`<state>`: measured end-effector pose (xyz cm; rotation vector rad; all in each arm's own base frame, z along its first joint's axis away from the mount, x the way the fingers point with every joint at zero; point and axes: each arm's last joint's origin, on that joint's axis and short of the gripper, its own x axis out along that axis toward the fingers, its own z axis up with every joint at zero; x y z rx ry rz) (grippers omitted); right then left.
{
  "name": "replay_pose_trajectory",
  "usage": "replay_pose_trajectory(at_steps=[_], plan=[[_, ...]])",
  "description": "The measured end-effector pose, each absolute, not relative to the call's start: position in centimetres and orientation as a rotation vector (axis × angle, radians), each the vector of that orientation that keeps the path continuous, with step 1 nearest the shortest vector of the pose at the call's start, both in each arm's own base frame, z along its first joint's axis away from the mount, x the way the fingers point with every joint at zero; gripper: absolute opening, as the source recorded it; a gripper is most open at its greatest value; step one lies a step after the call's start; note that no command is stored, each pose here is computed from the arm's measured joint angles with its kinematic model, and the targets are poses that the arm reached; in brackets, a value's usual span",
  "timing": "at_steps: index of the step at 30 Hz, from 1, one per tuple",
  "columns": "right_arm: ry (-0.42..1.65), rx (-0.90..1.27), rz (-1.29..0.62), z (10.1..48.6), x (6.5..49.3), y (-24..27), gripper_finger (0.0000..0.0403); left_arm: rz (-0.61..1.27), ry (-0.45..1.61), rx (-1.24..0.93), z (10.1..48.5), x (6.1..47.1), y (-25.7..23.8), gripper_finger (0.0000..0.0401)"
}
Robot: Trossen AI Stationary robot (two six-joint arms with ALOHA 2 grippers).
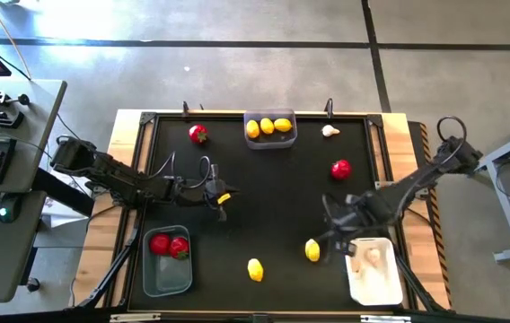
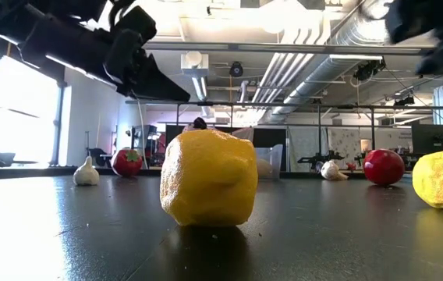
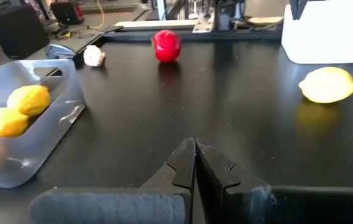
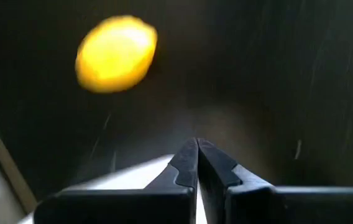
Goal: Sort produce into baskets
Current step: Put the left tomato into the dark green bin
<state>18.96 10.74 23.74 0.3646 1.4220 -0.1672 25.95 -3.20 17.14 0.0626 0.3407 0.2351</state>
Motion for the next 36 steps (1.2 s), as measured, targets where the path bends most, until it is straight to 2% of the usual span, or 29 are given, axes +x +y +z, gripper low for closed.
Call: replay_pose_trajectory(at_steps=[6,12,15,19,24,30,36], plan=[[1.196,0.233,-0.118,20.6,21.8,6.9,0.0,0.264,0.348,0.077,17.1,26.1,-2.2,0.0],[0.897,0.172,-0.075,18.3,23.8,3.7,0.0,0.218,0.419,0.038,16.5,26.0,-0.9,0.0],[0.719,0.143,-0.067,17.8,24.5,2.5,0.0,0.247,0.482,0.024,16.0,25.7,0.1,0.0],[0.544,0.117,-0.078,17.6,24.7,1.3,0.0,0.311,0.665,0.015,15.8,25.6,1.7,0.0],[0.446,0.102,-0.102,17.3,24.4,0.5,0.0,0.378,0.91,0.02,17.3,25.6,3.8,0.0],[0.459,0.099,-0.114,16.8,24.1,0.2,0.0,0.503,1.138,0.06,19.8,24.6,7.5,0.0003],[0.453,0.099,-0.114,16.9,24.2,0.2,0.0,0.557,1.268,0.126,21.9,23.4,10.7,0.0035]])
